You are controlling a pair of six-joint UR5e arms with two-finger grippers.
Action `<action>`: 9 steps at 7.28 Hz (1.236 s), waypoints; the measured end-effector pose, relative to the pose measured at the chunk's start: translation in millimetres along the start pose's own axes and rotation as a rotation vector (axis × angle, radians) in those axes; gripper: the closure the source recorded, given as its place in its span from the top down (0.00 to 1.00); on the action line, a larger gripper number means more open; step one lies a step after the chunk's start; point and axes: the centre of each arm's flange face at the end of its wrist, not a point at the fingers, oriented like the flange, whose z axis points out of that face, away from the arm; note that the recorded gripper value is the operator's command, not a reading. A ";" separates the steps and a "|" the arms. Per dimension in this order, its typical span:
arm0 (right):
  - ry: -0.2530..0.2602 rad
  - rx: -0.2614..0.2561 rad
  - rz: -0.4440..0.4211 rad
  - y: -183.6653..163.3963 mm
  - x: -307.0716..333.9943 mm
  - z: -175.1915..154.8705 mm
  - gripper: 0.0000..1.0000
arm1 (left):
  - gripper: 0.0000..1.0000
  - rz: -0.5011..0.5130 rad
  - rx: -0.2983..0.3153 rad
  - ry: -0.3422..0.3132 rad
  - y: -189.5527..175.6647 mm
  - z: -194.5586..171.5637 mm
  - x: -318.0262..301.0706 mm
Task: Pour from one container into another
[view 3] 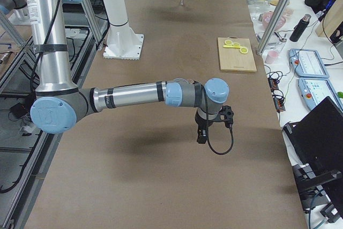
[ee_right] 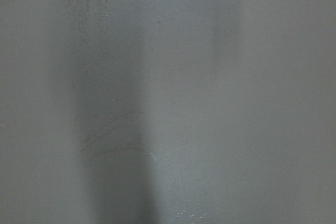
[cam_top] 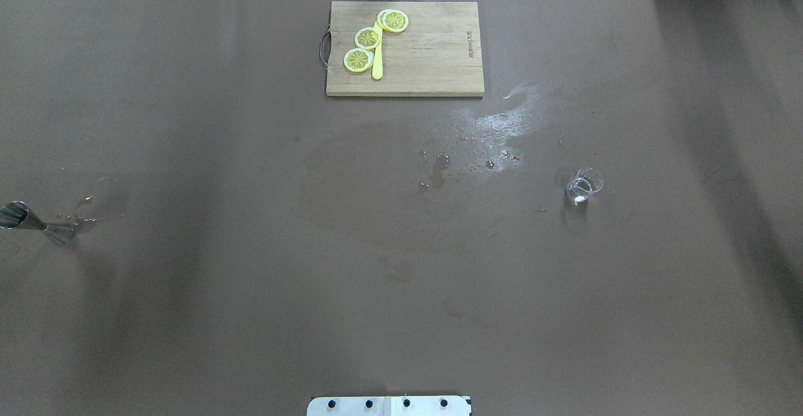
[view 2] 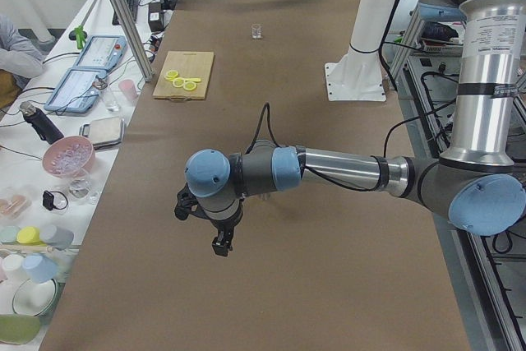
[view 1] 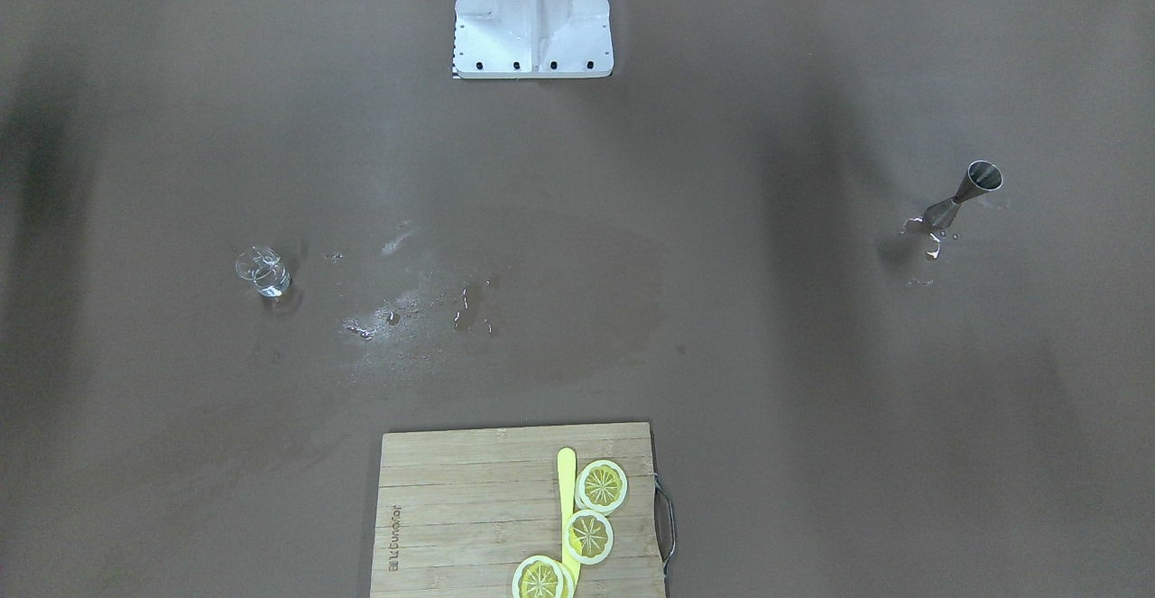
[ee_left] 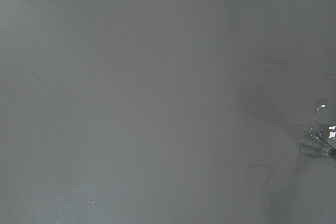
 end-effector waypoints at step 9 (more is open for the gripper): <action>0.002 -0.002 0.002 -2.6 1.0 0.8 1.00 | 0.98 0.001 -0.001 0.000 -0.7 0.5 0.3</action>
